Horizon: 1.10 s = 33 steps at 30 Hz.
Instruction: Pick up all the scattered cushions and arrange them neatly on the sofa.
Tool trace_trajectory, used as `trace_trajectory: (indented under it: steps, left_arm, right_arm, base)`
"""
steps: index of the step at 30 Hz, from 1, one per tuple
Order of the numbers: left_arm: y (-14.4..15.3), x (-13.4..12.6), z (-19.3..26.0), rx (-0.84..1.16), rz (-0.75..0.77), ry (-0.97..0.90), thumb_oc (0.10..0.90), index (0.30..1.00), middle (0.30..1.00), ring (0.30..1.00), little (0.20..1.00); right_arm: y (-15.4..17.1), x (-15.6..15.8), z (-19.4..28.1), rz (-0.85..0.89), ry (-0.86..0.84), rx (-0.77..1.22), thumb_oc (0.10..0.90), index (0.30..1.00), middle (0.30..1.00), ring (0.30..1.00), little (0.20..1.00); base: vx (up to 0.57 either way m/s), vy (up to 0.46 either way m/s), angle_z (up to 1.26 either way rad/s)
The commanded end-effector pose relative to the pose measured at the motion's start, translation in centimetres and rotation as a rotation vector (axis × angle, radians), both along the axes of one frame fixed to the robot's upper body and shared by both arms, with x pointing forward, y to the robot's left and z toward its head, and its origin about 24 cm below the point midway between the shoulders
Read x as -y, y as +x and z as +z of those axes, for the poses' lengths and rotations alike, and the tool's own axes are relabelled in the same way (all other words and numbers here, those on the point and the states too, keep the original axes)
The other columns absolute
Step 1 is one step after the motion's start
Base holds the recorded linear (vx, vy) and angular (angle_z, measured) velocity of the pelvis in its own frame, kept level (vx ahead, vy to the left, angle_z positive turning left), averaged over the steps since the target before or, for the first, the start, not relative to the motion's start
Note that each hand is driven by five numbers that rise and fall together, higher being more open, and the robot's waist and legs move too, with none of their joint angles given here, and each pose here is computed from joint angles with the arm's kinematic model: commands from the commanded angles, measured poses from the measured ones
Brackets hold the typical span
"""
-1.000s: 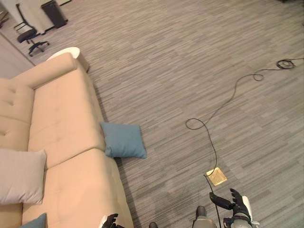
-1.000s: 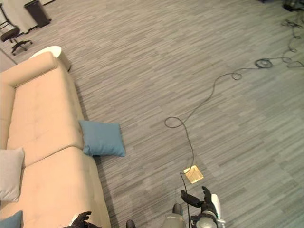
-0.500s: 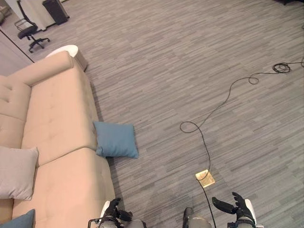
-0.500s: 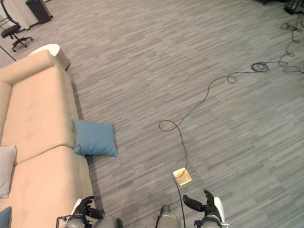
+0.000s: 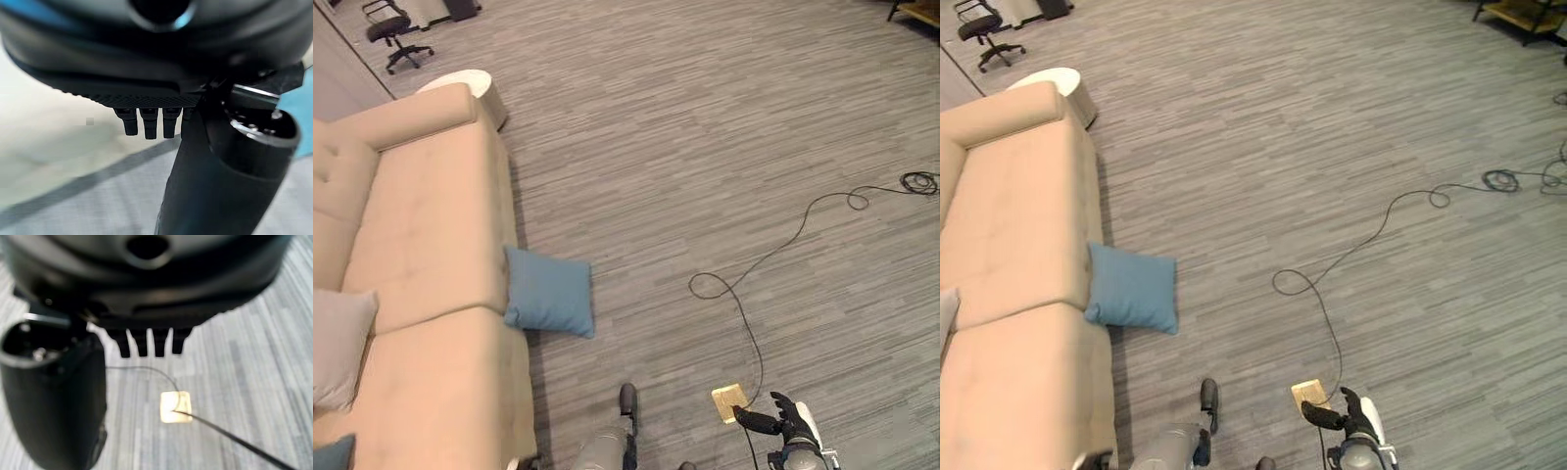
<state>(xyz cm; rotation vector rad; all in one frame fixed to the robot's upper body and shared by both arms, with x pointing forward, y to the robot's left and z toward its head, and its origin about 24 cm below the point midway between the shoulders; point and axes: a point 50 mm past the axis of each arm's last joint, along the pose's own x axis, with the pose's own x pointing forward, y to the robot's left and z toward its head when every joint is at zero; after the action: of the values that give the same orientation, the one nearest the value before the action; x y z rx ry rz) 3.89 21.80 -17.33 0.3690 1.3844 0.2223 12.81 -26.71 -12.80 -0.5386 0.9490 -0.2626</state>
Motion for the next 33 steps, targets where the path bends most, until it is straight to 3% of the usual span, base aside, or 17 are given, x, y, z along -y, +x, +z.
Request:
trace_trajectory:
  steps: [1, 7, 12, 15, 21, 26, 33]
  left_arm:
    - [2.8, -2.2, 0.9, 0.087, -0.108, 0.075, 0.8, 0.9, 0.9, 0.9, 0.9]
    - [7.0, -1.8, 1.9, 0.212, -0.23, 0.085, 0.8, 0.9, 0.9, 0.9, 0.9]
    - [8.4, -1.6, 2.3, 0.255, -0.262, 0.092, 0.8, 0.9, 0.9, 0.9, 0.9]
    - [8.8, -1.3, 2.3, 0.258, -0.273, 0.088, 0.8, 0.9, 0.9, 0.9, 0.9]
    - [7.0, -1.1, 1.6, 0.216, -0.148, 0.058, 0.8, 0.9, 0.9, 0.9, 0.9]
    - [7.8, -1.0, 1.9, 0.26, -0.105, 0.036, 0.8, 0.9, 0.9, 0.9, 0.9]
    - [6.7, -1.0, 1.5, 0.232, -0.04, 0.015, 0.8, 0.9, 0.9, 0.9, 0.9]
  right_arm:
    - [2.2, 0.1, 1.4, 0.048, -0.017, 0.108, 0.8, 0.9, 0.9, 0.9, 0.9]
    - [2.9, 0.0, 1.9, 0.014, 0.011, 0.165, 0.8, 0.9, 0.9, 0.9, 0.9]
    - [2.5, 0.1, 1.7, -0.012, 0.022, 0.156, 0.8, 0.9, 0.9, 0.9, 0.9]
    - [2.4, 0.3, 1.5, 0.002, -0.002, 0.129, 0.8, 0.9, 0.9, 0.9, 0.9]
    - [1.7, -0.1, 0.8, 0.007, 0.023, 0.092, 0.8, 0.9, 0.9, 0.9, 0.9]
    - [1.6, 0.7, 1.2, -0.045, 0.011, 0.119, 0.8, 0.9, 0.9, 0.9, 0.9]
    - [1.5, 1.1, 1.2, -0.032, -0.015, 0.109, 0.8, 0.9, 0.9, 0.9, 0.9]
  base:
    - [0.3, 0.203, 0.33]
    - [0.29, 0.04, 0.4]
    - [0.29, -0.203, 0.43]
    - [0.4, -0.282, 0.45]
    - [0.29, -0.351, 0.59]
    - [0.12, -0.319, 0.73]
    - [0.26, -0.108, 0.52]
